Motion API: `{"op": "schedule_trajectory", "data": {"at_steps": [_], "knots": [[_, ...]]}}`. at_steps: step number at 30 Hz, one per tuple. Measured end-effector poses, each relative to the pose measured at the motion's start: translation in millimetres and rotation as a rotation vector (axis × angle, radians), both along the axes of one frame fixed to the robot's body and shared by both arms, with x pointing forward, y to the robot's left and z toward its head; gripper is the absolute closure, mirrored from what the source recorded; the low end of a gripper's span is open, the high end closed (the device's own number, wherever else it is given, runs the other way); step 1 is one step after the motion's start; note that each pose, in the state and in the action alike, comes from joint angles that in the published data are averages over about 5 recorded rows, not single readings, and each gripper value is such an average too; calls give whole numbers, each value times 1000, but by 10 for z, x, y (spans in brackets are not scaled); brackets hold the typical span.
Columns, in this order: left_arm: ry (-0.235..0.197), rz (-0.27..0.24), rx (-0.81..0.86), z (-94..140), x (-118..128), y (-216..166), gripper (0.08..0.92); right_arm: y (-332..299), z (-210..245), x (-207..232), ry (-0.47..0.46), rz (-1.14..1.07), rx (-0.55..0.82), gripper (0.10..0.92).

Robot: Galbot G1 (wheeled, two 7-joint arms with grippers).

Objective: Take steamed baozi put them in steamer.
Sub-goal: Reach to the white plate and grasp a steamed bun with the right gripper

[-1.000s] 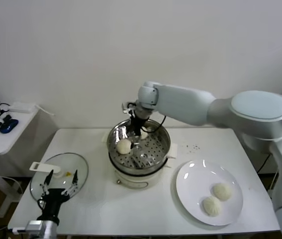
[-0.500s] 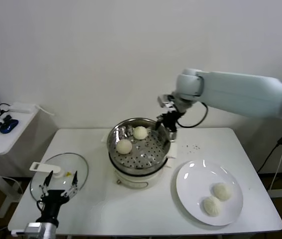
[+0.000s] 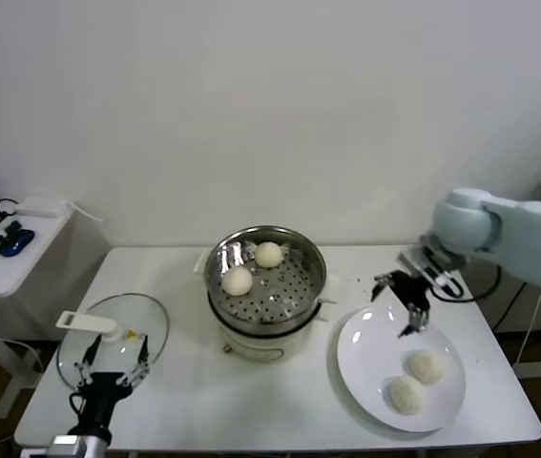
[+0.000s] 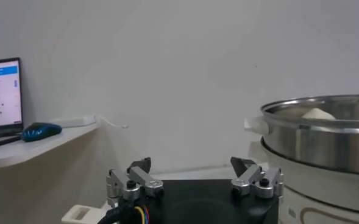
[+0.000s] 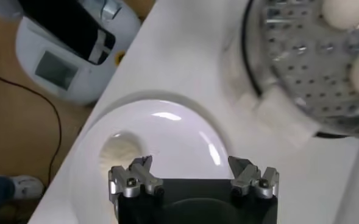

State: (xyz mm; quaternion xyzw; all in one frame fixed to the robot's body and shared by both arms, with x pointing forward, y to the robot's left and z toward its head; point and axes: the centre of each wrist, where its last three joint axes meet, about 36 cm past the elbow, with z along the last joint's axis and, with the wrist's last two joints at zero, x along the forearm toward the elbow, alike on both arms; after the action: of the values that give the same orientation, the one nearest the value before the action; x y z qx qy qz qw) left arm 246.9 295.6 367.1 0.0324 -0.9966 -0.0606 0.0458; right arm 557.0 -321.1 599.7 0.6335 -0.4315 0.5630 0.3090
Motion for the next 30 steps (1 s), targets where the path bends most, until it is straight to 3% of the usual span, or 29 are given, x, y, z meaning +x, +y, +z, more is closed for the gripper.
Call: {"op": "schedule_trajectory", "data": {"at_steps": [15, 30], "knots": [[18, 5, 1, -33, -39, -23, 177, -503, -761, -504, 64, -7, -49, 200], [31, 10, -1, -82, -48, -7, 177, -604, -1206, -471, 124, -176, -42, 200]]}}
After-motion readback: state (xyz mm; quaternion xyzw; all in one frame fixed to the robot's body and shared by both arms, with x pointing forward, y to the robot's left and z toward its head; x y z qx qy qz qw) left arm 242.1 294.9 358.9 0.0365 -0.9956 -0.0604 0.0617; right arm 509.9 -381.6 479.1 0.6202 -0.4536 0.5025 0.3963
